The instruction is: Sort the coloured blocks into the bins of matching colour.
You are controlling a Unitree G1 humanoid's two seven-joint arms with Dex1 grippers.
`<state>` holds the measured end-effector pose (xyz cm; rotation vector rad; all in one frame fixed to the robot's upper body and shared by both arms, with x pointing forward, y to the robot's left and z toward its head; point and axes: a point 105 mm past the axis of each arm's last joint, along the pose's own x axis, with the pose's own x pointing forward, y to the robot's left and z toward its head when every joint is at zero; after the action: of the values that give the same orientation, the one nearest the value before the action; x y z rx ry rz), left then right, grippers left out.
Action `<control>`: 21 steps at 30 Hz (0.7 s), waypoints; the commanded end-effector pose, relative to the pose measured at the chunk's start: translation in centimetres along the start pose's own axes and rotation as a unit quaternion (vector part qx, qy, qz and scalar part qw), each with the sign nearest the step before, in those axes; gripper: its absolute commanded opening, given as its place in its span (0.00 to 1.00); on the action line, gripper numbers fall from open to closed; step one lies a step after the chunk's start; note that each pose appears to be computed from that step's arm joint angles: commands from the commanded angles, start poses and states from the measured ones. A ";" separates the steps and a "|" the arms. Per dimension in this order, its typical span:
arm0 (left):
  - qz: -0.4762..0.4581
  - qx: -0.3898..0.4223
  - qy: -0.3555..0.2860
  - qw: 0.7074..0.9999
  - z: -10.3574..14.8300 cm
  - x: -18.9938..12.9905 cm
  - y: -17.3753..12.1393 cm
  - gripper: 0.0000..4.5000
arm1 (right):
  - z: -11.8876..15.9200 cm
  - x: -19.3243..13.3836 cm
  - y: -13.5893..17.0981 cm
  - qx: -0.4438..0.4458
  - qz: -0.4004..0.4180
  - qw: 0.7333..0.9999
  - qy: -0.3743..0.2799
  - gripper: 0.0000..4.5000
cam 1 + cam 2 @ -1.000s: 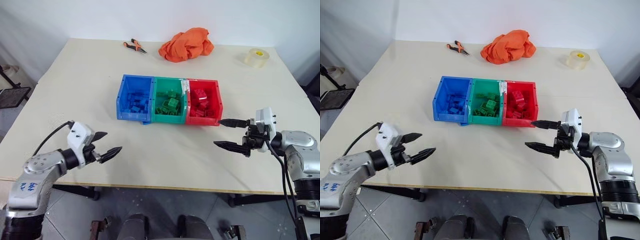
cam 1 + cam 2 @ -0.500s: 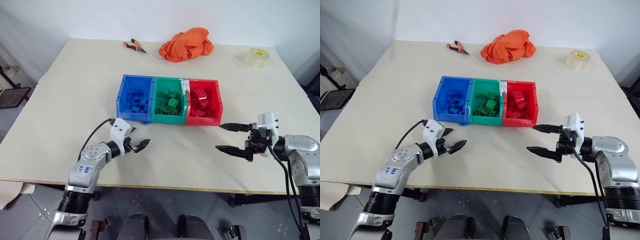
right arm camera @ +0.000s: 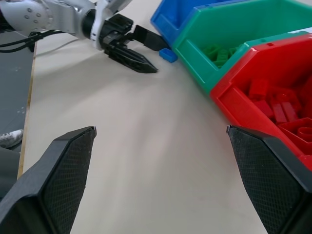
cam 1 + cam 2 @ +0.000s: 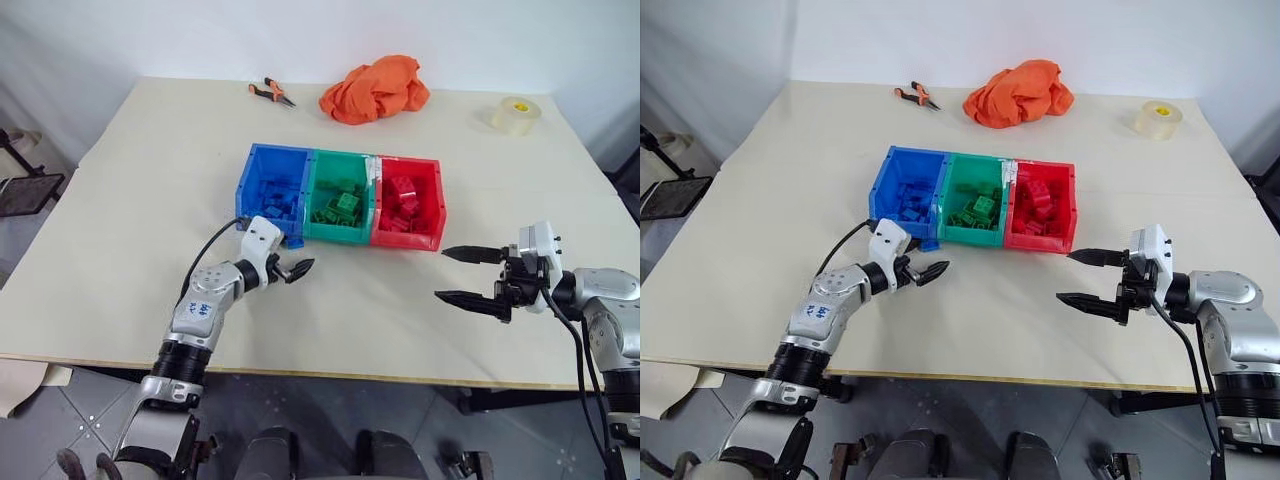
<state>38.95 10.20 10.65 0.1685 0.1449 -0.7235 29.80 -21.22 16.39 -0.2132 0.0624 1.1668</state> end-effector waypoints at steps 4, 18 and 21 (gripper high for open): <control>-0.019 0.013 -0.009 1.000 0.5 1.4 -0.5 1.00 | 1.5 -0.9 -0.1 -0.026 -0.005 1.000 -0.002 1.00; -0.058 0.005 0.020 0.998 -0.5 0.9 -2.3 0.60 | 1.4 -1.2 0.1 -0.027 -0.013 1.000 -0.002 1.00; -0.054 0.008 0.020 0.998 -0.4 0.2 -2.0 0.38 | 1.4 -1.1 0.2 -0.028 -0.014 1.000 -0.003 1.00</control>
<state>38.18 8.38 10.34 0.1882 0.1711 -0.8217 29.41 -21.41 16.55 -0.2259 0.0642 1.1589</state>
